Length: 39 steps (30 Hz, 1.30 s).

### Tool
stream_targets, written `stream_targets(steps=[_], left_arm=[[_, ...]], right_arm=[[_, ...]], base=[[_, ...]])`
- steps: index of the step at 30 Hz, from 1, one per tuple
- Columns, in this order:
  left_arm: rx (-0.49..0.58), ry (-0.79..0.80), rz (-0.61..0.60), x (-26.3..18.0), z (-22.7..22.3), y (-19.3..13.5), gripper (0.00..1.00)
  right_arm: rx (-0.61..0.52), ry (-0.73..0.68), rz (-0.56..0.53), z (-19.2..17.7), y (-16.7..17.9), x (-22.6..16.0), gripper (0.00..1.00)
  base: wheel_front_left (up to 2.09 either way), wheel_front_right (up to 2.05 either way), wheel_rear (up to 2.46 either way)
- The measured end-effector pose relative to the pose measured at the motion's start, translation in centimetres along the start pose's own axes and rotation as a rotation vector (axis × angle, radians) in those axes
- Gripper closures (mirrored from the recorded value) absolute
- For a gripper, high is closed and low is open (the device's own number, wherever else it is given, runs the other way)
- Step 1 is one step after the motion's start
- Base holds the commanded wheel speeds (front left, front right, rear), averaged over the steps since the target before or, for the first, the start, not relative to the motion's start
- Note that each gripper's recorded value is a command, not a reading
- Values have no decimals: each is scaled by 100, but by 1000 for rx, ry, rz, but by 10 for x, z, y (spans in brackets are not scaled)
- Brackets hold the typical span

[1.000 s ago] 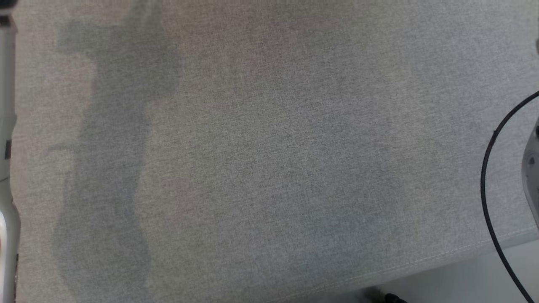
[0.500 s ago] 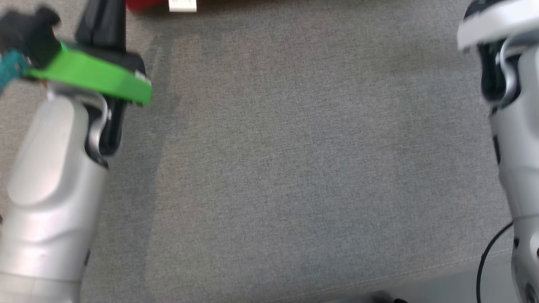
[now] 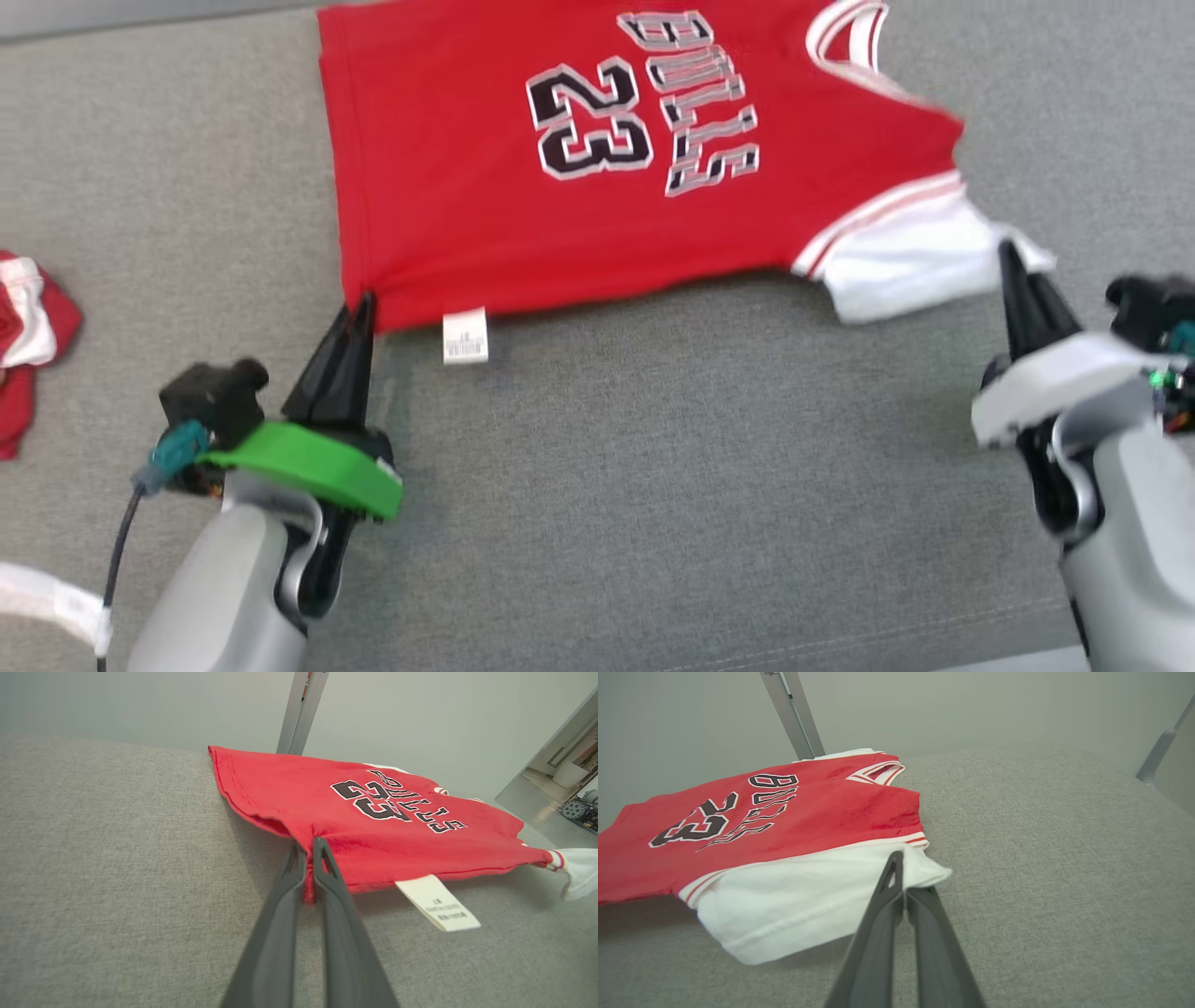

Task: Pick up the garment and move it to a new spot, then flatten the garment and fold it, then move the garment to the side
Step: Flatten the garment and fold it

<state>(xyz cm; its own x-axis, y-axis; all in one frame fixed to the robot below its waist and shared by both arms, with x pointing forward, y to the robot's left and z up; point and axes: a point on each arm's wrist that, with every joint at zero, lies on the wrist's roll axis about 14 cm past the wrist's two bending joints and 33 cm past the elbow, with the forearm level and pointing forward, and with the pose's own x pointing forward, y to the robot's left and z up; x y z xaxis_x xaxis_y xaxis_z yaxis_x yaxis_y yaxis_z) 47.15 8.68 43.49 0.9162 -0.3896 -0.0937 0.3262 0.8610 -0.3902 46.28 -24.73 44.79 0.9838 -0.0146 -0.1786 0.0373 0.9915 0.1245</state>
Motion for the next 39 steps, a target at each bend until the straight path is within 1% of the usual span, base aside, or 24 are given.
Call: stream_targets(steps=[3, 8, 15, 19, 23, 29, 34, 39], left_arm=[[31, 10, 19, -20, 0, 4, 100], [44, 4, 74, -47, 4, 15, 100], [32, 60, 116, -79, -15, 19, 100], [11, 109, 132, -93, -29, 18, 100], [-5, 151, 148, -105, -40, 14, 100], [-9, 180, 156, -112, -43, 11, 100], [-11, 175, 152, -111, -40, 9, 100], [-18, 161, 133, -102, -31, 4, 100]], right_arm=[[7, 59, -3, -12, 7, -27, 100], [27, 151, 23, -23, 27, -63, 100], [53, 314, -27, -40, 21, -105, 100], [62, 392, -49, -47, 17, -122, 100], [66, 454, -60, -51, 15, -133, 100], [73, 531, -67, -58, 13, -142, 100], [66, 486, -56, -47, 16, -134, 100], [28, 410, -24, -25, 27, -115, 100]], base=[[0, 0, 0], [0, 0, 0], [0, 0, 0], [0, 0, 0], [0, 0, 0], [0, 0, 0], [0, 0, 0], [0, 0, 0]])
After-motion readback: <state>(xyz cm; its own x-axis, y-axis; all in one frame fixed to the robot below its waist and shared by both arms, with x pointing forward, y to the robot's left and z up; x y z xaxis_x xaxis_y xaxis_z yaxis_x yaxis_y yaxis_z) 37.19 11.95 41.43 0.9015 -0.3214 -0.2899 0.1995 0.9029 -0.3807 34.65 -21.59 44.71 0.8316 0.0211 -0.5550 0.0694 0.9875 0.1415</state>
